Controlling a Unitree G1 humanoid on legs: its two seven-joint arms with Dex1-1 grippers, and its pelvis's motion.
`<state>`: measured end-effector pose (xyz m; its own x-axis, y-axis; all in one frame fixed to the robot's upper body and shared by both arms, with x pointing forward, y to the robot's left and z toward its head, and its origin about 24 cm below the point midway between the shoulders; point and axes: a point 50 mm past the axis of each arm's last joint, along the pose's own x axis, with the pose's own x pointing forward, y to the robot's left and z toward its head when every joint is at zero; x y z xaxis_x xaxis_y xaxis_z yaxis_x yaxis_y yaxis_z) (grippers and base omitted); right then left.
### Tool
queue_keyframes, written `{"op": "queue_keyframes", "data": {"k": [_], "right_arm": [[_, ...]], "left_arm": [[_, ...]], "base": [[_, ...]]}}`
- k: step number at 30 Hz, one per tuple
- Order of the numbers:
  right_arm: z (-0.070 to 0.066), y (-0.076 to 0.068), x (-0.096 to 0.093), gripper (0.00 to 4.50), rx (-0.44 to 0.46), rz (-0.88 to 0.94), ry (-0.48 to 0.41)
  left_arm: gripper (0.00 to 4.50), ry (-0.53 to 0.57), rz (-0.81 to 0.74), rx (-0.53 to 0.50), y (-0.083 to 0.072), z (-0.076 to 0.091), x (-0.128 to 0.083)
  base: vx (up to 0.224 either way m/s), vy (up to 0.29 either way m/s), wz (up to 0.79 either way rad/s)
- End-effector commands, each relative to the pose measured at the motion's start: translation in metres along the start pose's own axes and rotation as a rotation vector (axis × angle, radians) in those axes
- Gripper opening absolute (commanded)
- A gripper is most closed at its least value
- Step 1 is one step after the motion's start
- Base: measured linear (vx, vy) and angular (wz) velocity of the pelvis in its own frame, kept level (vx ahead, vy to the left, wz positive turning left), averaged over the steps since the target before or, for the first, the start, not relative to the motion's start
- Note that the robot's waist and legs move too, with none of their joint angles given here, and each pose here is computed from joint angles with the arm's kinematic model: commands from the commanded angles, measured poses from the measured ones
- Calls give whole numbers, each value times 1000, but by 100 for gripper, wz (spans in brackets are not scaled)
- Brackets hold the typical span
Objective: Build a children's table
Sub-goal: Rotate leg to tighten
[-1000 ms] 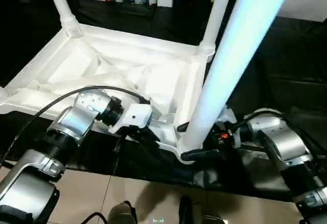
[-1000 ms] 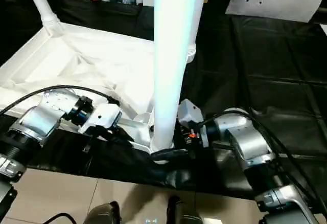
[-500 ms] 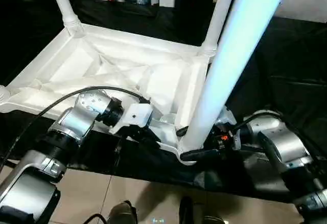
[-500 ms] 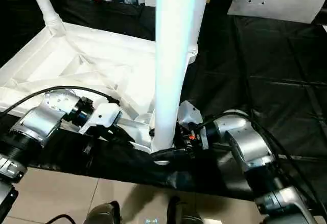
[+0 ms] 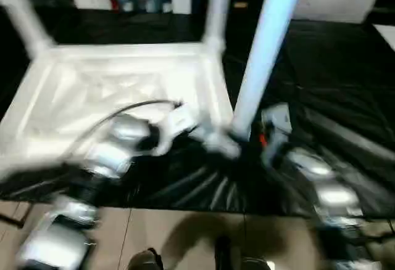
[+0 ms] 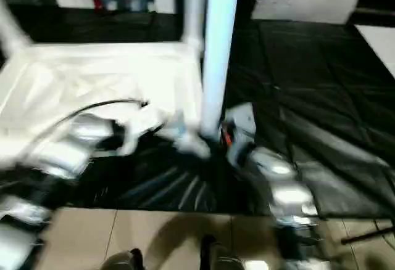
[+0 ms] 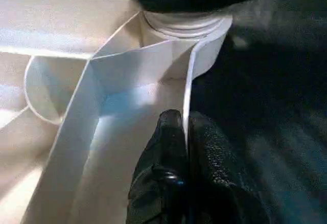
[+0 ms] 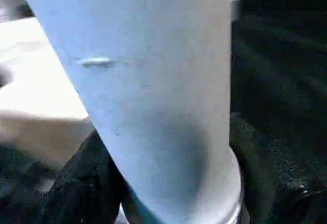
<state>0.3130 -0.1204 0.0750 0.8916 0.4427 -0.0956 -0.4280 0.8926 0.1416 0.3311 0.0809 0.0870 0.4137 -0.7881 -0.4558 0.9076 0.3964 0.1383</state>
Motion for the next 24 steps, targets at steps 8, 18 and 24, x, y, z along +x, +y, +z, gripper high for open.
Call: {"op": "queue_keyframes", "data": {"k": [8,18,24], "right_arm": [[-21,48,23,264,83,-101,79],[-11,35,20,377,7,-88,21],[3,10,-5,416,-56,118,-51]], "left_arm": [[0,-19,276,-46,-4,26,21],[0,46,192,20,-5,10,8],[0,72,53,70,-3,-10,-11]], "base": [[31,-21,4],[0,0,0],[0,0,0]]}}
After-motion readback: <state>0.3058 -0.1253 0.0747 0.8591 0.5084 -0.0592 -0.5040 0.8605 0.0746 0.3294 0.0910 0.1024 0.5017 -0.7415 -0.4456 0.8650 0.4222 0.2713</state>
